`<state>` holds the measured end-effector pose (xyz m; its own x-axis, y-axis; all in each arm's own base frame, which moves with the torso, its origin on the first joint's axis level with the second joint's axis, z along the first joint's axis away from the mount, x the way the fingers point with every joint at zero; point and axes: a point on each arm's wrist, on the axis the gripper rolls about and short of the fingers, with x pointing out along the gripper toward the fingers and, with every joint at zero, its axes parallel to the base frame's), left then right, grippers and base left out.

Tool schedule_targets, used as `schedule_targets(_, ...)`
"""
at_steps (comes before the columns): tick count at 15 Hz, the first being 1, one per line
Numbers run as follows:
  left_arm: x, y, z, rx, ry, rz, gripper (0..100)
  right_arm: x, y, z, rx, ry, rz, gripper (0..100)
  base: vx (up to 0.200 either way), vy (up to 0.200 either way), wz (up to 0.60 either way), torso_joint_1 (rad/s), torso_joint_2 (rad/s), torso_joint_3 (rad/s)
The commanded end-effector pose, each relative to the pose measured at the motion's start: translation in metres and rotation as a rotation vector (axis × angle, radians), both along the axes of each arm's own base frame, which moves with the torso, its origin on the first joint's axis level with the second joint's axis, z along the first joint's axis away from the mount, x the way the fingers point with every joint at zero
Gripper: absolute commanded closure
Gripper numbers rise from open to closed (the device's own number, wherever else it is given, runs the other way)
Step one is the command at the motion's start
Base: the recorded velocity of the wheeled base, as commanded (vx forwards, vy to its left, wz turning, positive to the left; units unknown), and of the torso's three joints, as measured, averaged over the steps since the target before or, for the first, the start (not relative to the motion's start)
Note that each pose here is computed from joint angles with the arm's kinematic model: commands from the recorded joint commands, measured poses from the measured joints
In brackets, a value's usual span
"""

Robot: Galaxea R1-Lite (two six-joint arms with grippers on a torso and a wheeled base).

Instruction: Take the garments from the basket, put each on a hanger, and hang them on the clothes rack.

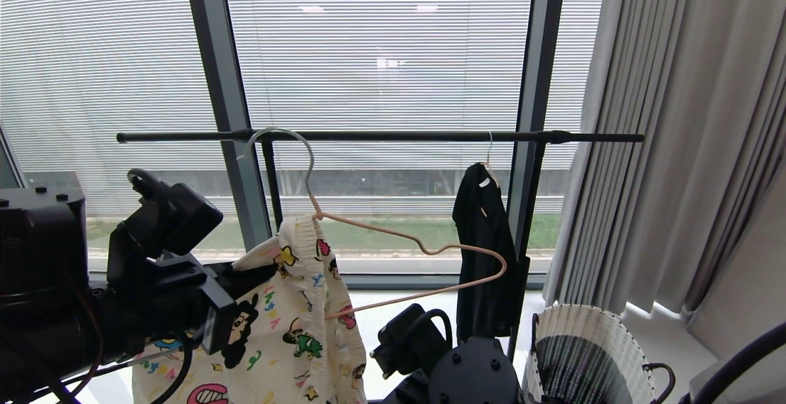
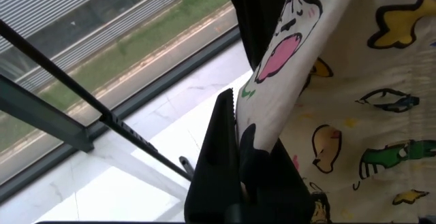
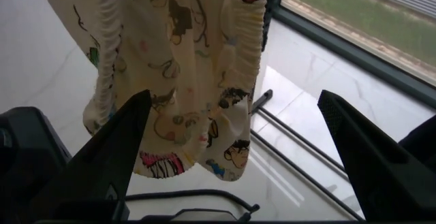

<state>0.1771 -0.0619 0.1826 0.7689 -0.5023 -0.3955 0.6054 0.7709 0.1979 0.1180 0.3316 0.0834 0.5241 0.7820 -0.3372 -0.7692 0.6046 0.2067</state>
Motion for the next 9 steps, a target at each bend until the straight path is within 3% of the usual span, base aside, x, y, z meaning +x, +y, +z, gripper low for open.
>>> schedule_targets(1, -0.002, 0.000, 0.003, -0.005, -0.015, -0.002, 100, 0.000, 0.000, -0.003, -0.008, 0.002, -0.005, 0, 0.000, 0.000, 0.00, 0.000, 0.00, 0.000)
schedule_targets(3, -0.006, -0.003, 0.009, -0.015, -0.040, -0.025, 100, 0.010, -0.001, -0.016, -0.048, 0.006, -0.051, 0, 0.000, 0.000, 0.00, 0.000, 0.00, 0.000)
schedule_targets(5, -0.009, -0.004, 0.012, -0.041, -0.040, -0.025, 100, 0.029, -0.005, -0.036, -0.146, -0.045, -0.149, 0, 0.000, 0.000, 0.00, 0.000, 0.00, 0.000)
schedule_targets(9, -0.009, -0.003, 0.009, -0.036, -0.028, 0.003, 100, 0.053, -0.018, -0.042, -0.217, -0.099, -0.266, 0, 0.000, 0.000, 0.00, 0.000, 0.00, 0.000)
